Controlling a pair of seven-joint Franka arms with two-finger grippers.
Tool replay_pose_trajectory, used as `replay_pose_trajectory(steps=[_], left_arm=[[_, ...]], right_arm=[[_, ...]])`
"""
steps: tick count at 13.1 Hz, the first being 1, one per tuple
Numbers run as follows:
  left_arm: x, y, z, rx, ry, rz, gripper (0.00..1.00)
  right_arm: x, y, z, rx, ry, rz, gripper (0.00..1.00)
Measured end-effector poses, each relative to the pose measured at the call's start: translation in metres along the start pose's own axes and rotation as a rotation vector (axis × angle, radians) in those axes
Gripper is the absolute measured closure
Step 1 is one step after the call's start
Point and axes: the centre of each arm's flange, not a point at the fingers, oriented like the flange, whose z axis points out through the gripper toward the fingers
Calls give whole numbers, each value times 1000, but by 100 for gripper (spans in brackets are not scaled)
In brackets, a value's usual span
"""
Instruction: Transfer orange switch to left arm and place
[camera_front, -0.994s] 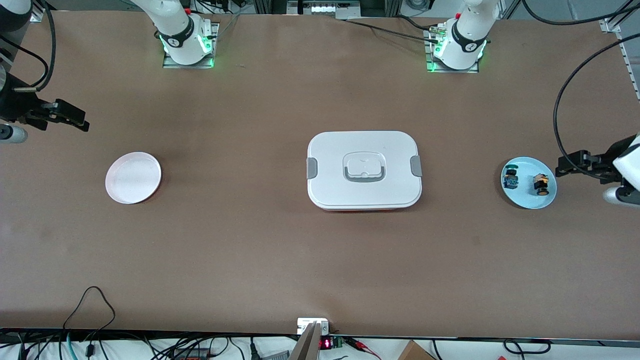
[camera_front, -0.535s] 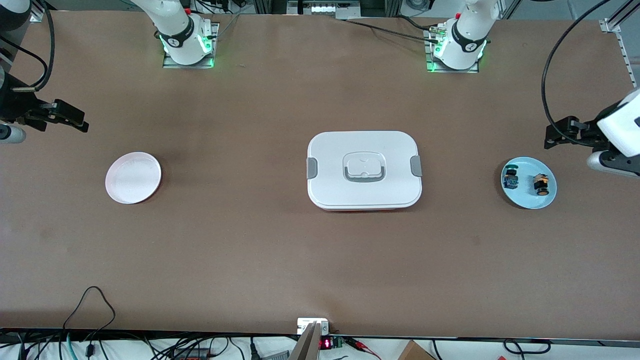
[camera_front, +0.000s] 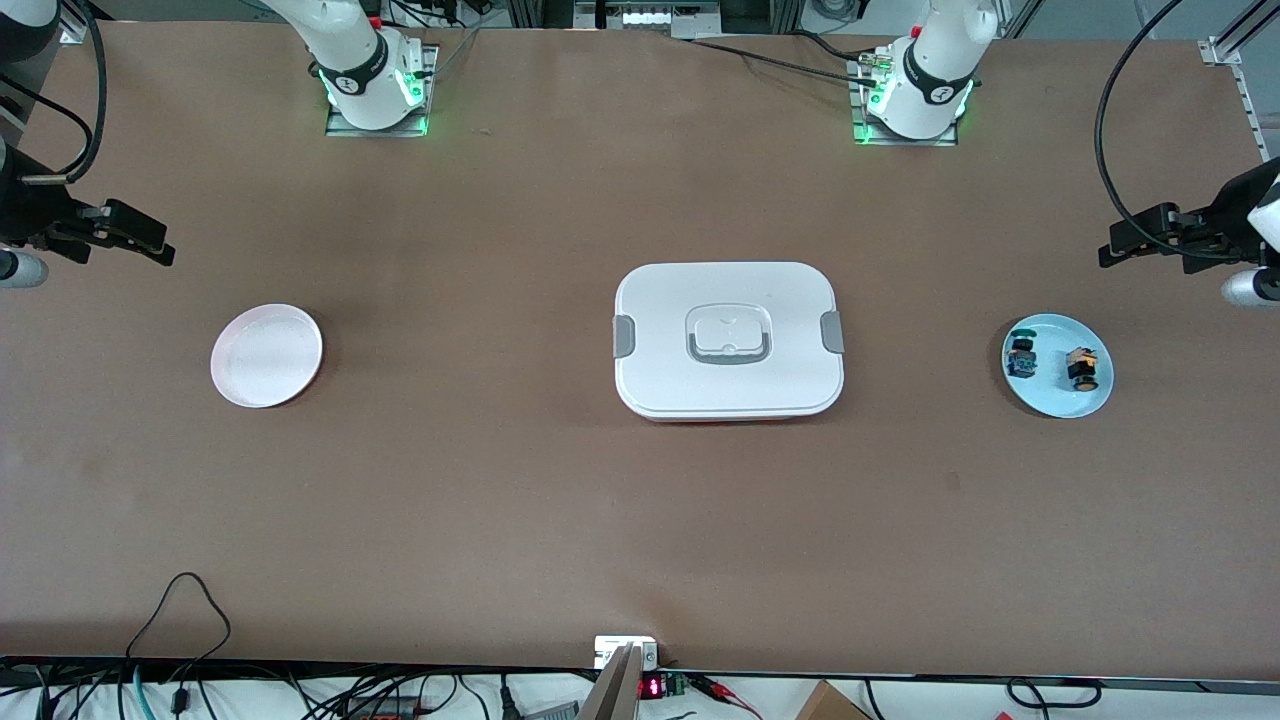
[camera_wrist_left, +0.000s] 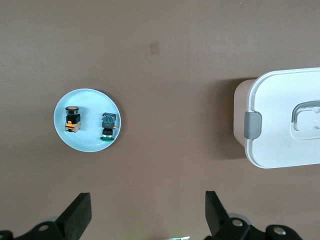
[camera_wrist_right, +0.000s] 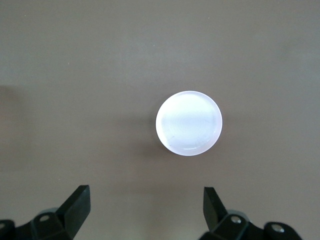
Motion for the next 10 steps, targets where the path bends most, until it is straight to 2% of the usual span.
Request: replay_pose_trajectory(steps=[5,10], left_arm=[[-10,16,-5,3,15,-46,0],[-3,45,-10,8,48,-13,0]], right_arm=[[0,-3,-3,-3,5,-6,0],[-2,-13,-6,-3,7,-25,0]])
